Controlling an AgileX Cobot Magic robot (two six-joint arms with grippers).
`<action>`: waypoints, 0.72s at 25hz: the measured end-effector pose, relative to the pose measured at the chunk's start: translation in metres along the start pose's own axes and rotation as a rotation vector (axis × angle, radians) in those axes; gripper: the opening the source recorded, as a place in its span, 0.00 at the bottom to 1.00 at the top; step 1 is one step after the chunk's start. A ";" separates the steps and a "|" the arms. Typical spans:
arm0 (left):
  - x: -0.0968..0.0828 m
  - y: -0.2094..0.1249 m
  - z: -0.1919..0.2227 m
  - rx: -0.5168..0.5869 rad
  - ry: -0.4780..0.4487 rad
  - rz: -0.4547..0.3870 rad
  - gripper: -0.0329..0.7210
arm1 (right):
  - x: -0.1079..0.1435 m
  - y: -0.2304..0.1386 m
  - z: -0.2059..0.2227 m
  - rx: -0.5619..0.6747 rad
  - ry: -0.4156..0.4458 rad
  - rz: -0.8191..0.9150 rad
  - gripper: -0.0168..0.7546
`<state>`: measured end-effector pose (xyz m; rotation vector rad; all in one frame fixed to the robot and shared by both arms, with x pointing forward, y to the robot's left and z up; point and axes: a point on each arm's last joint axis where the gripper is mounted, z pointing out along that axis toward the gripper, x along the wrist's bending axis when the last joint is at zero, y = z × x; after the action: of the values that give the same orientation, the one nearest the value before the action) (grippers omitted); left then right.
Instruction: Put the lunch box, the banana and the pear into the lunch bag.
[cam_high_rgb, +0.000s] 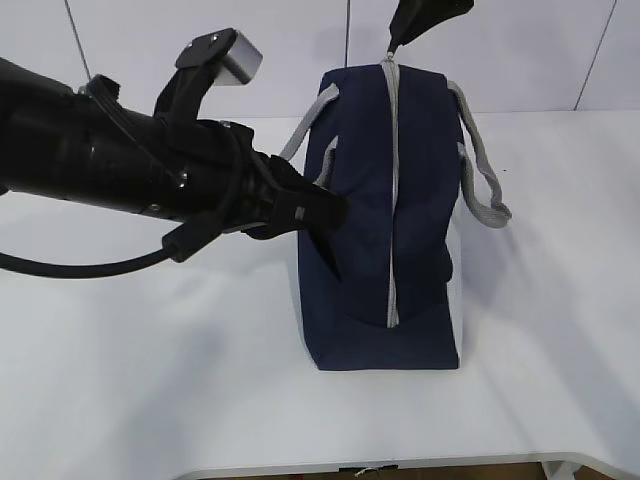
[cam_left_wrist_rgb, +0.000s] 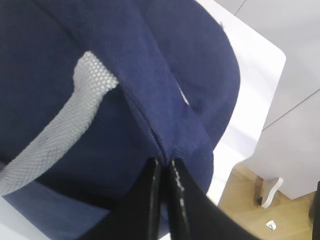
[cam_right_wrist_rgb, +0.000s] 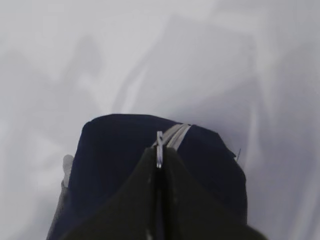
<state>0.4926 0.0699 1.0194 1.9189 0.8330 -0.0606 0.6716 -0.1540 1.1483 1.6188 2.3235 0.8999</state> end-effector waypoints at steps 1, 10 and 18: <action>0.000 0.000 0.000 0.000 -0.002 0.000 0.03 | -0.002 0.003 0.001 -0.010 -0.003 0.001 0.04; 0.000 -0.001 0.000 0.008 -0.001 0.012 0.02 | -0.020 0.014 0.025 -0.025 -0.016 0.012 0.04; 0.000 -0.001 0.000 0.018 -0.005 0.032 0.02 | -0.041 0.013 0.048 -0.010 -0.033 0.043 0.05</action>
<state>0.4917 0.0703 1.0186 1.9481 0.8009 -0.0533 0.7199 -0.1698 1.1092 1.6732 2.2673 0.8853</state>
